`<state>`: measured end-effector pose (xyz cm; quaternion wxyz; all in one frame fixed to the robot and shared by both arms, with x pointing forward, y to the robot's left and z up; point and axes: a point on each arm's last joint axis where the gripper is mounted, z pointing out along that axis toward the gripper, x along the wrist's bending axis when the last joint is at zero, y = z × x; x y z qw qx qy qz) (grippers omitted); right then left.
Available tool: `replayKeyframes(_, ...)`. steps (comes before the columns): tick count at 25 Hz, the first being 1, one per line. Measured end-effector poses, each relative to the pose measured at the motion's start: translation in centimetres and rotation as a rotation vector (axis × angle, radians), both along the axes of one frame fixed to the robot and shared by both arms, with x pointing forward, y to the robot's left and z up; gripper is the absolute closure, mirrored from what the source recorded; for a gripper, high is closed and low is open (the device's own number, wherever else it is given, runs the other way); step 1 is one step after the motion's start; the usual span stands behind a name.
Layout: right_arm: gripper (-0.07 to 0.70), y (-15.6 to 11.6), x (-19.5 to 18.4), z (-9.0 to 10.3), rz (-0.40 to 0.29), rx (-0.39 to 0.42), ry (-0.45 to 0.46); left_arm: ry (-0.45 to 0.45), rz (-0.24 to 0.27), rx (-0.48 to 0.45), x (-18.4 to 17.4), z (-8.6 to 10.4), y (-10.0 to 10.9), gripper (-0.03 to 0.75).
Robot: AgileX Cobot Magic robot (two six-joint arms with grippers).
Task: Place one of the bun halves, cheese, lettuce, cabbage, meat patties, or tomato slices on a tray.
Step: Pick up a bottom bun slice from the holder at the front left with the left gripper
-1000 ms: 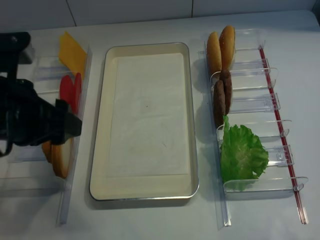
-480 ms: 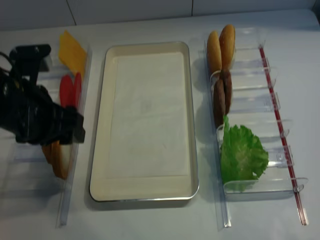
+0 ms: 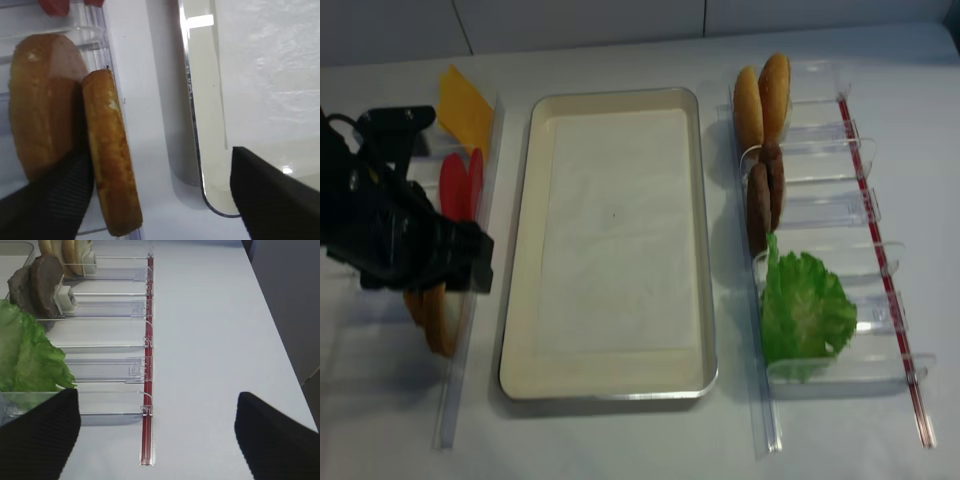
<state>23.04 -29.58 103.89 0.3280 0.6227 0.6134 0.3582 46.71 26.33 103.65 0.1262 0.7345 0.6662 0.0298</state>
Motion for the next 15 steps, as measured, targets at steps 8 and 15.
replayKeyframes(8,0.005,0.0,0.0,0.0,-0.001,-0.001,0.0,0.042,0.003,0.005,0.7,-1.0,-0.1,0.185)
replayKeyframes(15,0.005,0.0,0.0,0.0,-0.001,-0.001,0.0,0.053,0.033,0.032,0.8,-1.2,0.2,0.326)
